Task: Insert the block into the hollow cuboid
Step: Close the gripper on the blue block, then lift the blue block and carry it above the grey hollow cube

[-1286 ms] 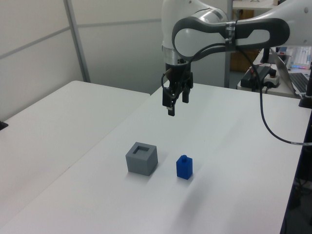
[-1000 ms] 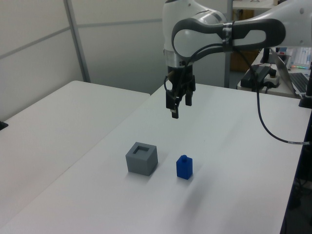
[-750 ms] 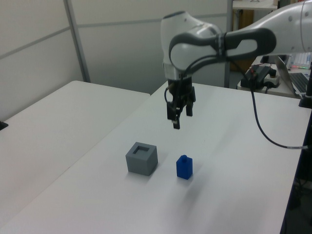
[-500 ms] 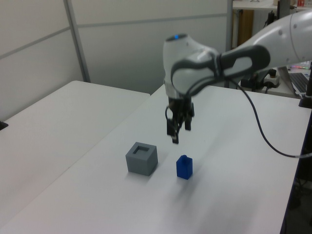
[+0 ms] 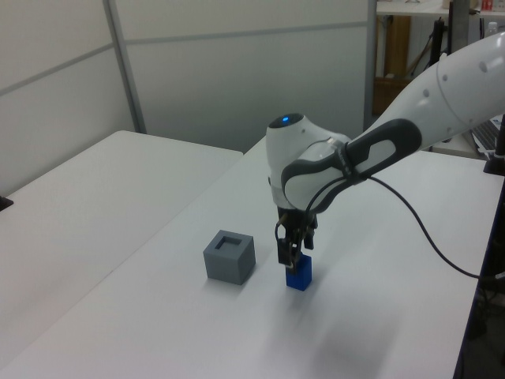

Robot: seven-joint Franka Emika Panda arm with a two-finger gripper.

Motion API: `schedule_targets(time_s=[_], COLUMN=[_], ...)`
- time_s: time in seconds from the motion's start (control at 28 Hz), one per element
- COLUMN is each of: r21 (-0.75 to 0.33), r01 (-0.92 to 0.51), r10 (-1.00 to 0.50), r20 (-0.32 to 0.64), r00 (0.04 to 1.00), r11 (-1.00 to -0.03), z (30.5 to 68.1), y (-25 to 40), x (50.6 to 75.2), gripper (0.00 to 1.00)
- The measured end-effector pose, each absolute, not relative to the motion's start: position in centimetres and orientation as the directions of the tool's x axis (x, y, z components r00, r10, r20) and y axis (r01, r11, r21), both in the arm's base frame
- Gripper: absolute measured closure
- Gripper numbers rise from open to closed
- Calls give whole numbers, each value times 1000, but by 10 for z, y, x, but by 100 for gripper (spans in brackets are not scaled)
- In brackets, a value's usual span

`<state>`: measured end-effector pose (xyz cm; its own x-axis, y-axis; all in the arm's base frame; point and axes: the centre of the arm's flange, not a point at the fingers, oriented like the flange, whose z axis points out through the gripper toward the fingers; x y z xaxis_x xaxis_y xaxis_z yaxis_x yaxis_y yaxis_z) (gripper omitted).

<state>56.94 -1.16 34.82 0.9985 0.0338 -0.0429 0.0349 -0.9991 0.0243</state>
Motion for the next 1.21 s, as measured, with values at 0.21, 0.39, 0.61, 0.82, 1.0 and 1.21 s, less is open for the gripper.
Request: schedule_targets(time_s=[0.21,0.39,0.61,0.82,1.0,1.21], r21=[24,24,25,24,13,15], r01=[51,53,46,34,43,45], r10=[50,52,45,32,43,46], r20=[-52,-52,-49,-94,-22,46], r00=[997,997,998,995,999,998], r11=[-998,-998,-999,-999,-999,-999], z=[339,339,350,415,475,502], y=[-2,-1,-3,-10,-10,-10], x=[571,571,575,591,609,631], gripper=[3,27,47,49,49,49])
